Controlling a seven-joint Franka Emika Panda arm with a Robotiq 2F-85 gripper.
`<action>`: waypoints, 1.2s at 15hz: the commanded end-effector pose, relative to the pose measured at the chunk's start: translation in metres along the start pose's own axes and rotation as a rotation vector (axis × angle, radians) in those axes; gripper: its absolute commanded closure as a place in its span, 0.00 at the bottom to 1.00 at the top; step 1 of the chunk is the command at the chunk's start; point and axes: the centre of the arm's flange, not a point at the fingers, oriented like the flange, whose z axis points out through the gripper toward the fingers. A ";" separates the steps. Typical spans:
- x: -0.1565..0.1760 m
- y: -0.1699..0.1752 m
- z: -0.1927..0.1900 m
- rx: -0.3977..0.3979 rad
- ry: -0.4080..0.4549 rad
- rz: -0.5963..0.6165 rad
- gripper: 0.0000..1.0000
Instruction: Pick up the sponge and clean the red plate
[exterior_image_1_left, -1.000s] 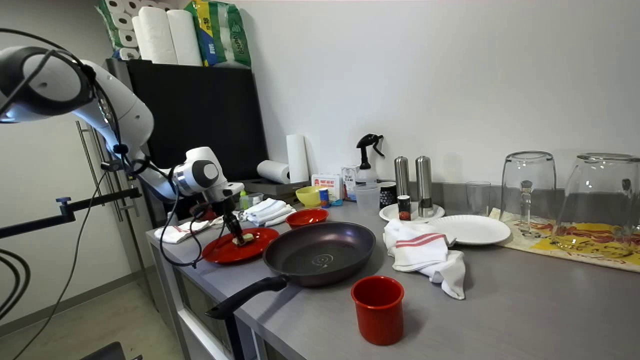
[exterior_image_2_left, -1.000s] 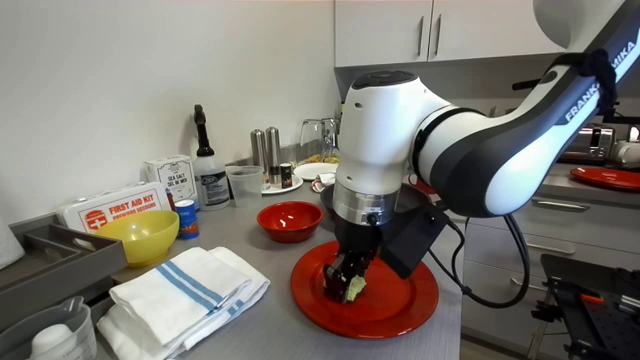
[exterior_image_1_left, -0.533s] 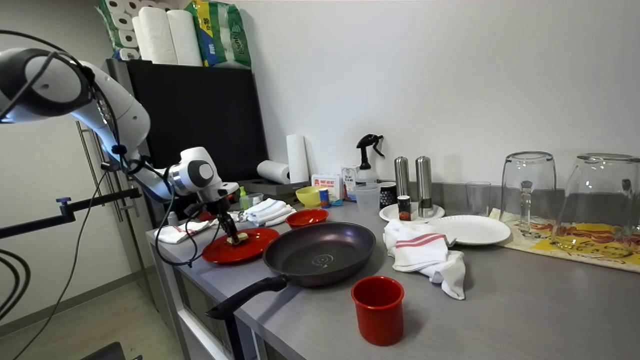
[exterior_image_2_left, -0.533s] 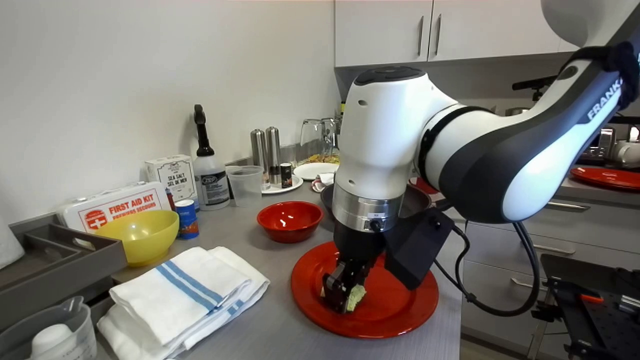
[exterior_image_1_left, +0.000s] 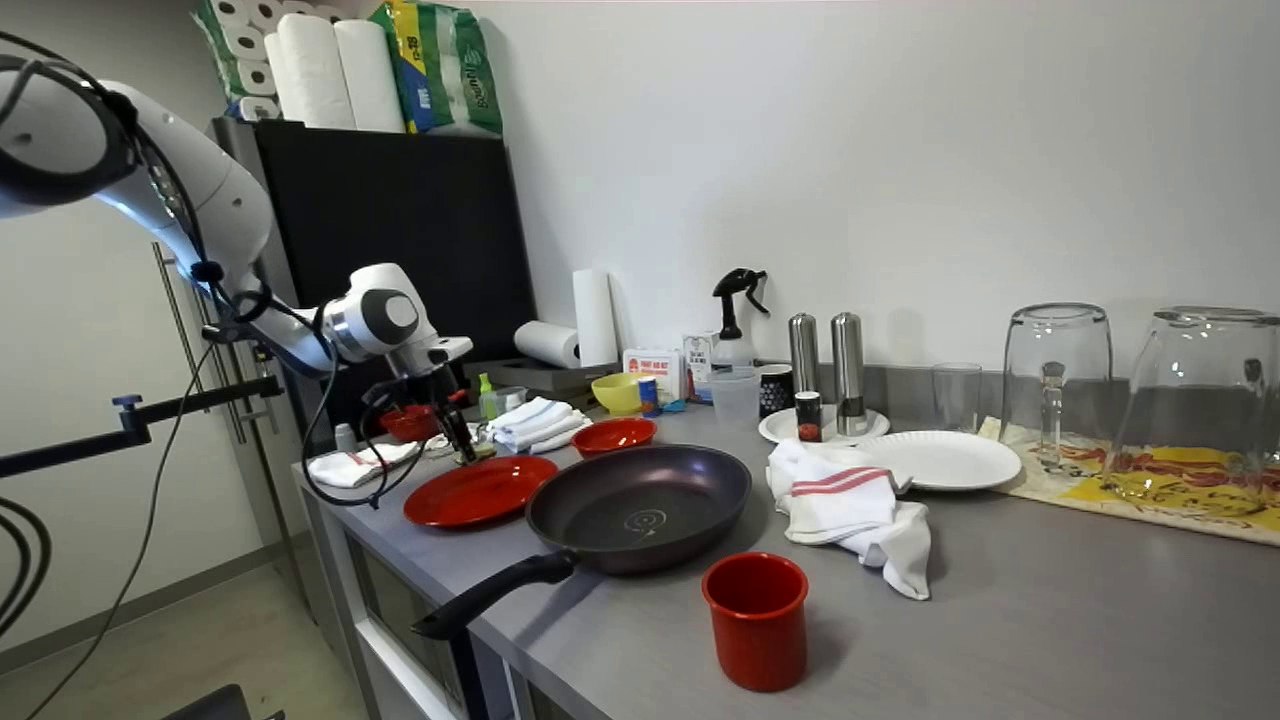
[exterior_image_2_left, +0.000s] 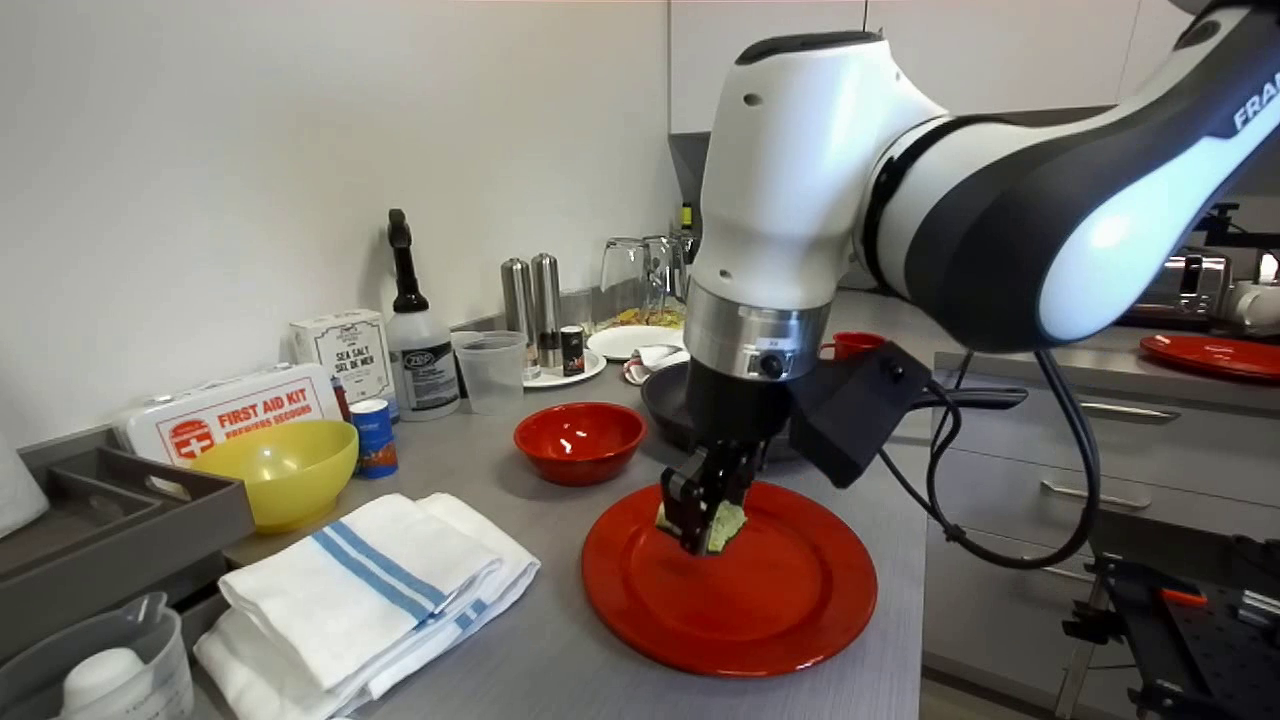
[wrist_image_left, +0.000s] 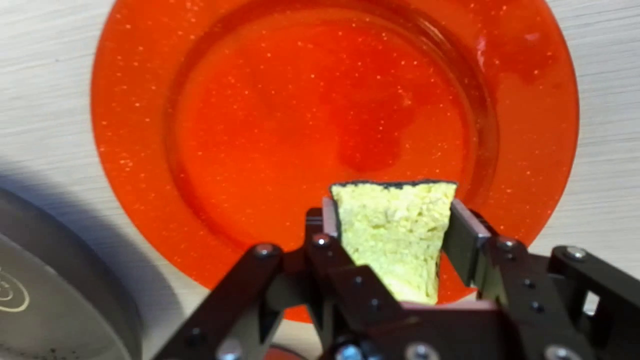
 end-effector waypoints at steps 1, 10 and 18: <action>-0.020 0.041 -0.031 -0.023 -0.018 0.011 0.73; -0.046 0.142 -0.006 -0.119 -0.081 0.224 0.73; -0.069 0.203 0.037 -0.123 -0.112 0.536 0.73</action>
